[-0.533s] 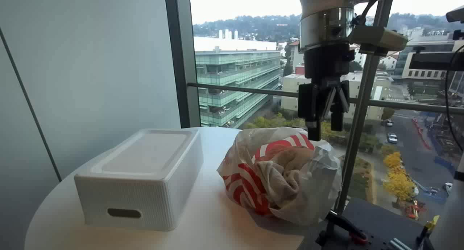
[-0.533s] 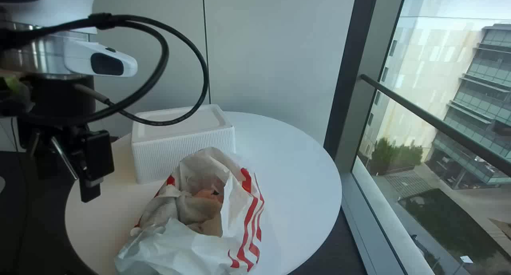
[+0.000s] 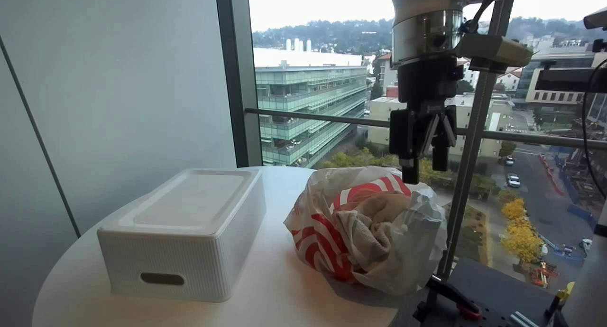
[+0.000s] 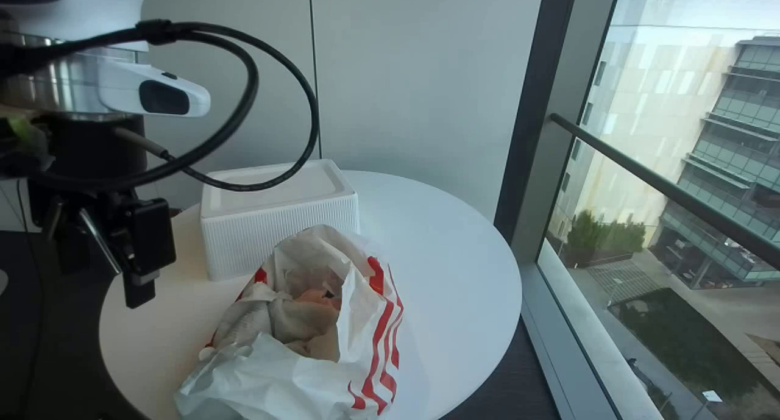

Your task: Remove the white towel and the peach and blue shirts from the plastic and put them on the basket

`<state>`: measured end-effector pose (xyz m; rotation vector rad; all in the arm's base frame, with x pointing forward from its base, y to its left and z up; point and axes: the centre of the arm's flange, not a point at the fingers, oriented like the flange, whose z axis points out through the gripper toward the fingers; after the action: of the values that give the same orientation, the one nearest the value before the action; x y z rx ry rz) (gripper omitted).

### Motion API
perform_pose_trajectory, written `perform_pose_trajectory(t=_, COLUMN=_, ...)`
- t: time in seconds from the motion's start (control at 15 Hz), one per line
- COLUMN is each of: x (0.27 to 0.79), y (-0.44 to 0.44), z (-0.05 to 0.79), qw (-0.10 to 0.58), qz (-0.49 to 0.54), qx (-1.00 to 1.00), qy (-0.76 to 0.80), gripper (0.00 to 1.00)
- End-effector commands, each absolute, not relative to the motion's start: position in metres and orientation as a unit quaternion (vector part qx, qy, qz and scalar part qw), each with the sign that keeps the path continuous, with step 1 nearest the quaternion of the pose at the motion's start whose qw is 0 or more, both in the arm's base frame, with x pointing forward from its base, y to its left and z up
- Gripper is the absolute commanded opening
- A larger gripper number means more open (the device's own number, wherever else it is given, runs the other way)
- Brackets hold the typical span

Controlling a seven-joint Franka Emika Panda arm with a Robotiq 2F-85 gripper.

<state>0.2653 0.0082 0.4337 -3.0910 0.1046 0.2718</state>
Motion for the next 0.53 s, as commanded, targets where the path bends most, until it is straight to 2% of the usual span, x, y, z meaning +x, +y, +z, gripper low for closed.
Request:
perform_pose_trajectory(t=0.0, x=0.277, y=0.001, z=0.421, qw=0.000, qz=0.063, qx=-0.997, qy=0.042, gripper=1.00)
perform_pose_trajectory(t=0.47, x=0.342, y=-0.036, z=0.395, qw=-0.008, qz=0.018, qx=-0.997, qy=0.068, gripper=1.00)
